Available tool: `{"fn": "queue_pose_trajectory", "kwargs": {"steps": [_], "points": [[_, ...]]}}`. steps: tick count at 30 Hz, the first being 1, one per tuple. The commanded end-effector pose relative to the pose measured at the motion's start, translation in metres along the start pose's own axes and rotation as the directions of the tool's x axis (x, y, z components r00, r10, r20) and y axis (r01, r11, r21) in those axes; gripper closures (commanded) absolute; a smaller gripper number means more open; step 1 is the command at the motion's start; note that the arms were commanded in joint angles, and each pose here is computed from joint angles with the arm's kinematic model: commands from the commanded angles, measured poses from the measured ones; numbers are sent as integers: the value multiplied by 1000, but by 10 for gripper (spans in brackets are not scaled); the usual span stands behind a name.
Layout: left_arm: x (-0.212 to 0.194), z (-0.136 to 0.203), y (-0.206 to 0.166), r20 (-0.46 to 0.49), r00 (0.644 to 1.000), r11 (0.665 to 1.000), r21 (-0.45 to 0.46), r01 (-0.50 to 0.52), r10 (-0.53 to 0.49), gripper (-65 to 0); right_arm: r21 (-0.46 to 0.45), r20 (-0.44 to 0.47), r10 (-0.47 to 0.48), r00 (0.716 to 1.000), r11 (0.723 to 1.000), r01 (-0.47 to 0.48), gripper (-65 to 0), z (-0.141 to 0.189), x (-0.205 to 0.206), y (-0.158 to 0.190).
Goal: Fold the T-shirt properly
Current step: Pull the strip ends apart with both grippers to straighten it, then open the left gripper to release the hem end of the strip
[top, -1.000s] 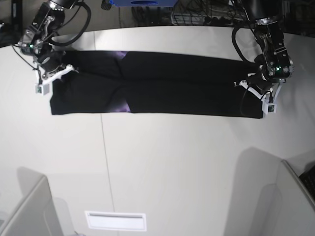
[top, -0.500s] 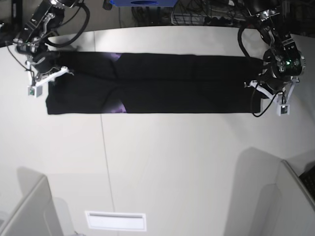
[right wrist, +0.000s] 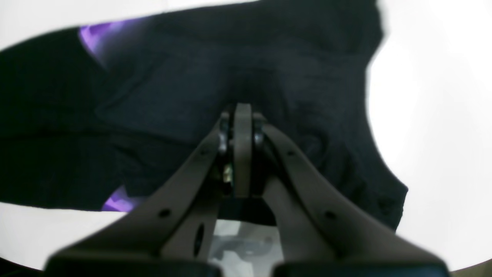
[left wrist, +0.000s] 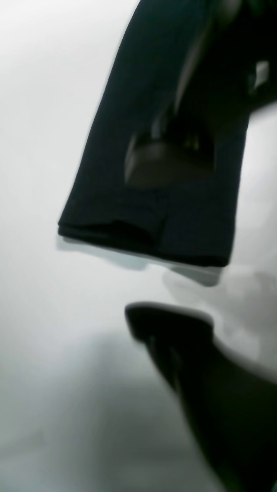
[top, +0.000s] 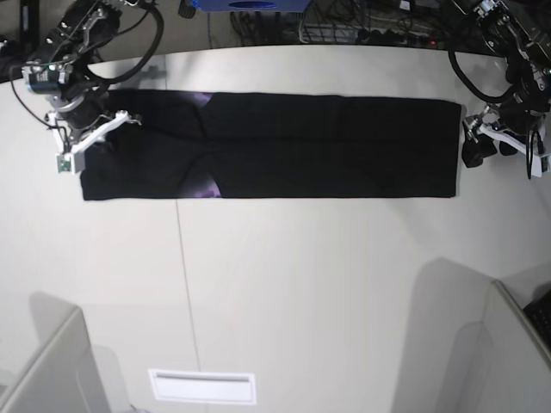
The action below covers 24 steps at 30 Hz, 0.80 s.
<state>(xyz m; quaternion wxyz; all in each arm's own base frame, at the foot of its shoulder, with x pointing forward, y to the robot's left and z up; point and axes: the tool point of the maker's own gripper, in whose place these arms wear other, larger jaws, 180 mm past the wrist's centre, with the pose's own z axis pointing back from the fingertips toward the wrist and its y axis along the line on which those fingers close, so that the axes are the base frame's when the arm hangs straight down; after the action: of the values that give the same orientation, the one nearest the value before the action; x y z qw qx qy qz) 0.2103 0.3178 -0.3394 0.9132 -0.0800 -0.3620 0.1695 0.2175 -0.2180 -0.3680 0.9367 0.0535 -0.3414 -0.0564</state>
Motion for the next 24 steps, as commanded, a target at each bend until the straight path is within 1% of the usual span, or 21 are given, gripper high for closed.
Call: {"fn": "queue_pose_trajectory", "kwargs": {"steps": [1,2,5,7,10,13,15,18,19,20,22,24], "points": [[10,0,2,27,1000,1000,-1,6,-6,-568,13,46,23,999,1000,-23,0,2,13,5],[6,-6,5,14,1000,1000,-7,-19,20,-573,23,44,31,999,999,-32,0,1,12,9],[-5,-19,17,-34,996,997,-12,-78,78,-546,47,32,48,998,998,-50,0,0,8,18],[-12,-32,12,-78,993,996,-37,-86,83,-523,54,26,53,998,997,-54,0,-1,5,21],[-19,-44,5,-129,990,996,-64,-68,59,-499,55,24,50,998,997,-51,0,-1,4,21],[-25,-55,-2,-132,990,994,-85,-70,58,-476,55,24,50,998,997,-52,0,0,4,21],[-38,-63,-4,-161,985,992,-95,-82,66,-457,55,23,50,998,997,-52,0,0,3,21],[-54,-71,-3,-196,976,989,-97,-113,92,-408,51,23,48,999,998,-49,0,0,3,20],[-58,-72,-1,-205,973,988,-93,-124,103,-382,49,23,47,999,998,-48,0,0,3,19],[-62,-74,1,-214,970,987,-90,-134,113,-341,49,23,47,999,998,-48,0,0,3,19],[-66,-75,2,-224,967,986,-87,-144,122,-216,48,23,46,999,998,-47,0,1,3,19],[-64,-74,5,-223,968,987,-83,-139,117,-54,48,23,46,999,998,-47,0,1,3,19]]}}
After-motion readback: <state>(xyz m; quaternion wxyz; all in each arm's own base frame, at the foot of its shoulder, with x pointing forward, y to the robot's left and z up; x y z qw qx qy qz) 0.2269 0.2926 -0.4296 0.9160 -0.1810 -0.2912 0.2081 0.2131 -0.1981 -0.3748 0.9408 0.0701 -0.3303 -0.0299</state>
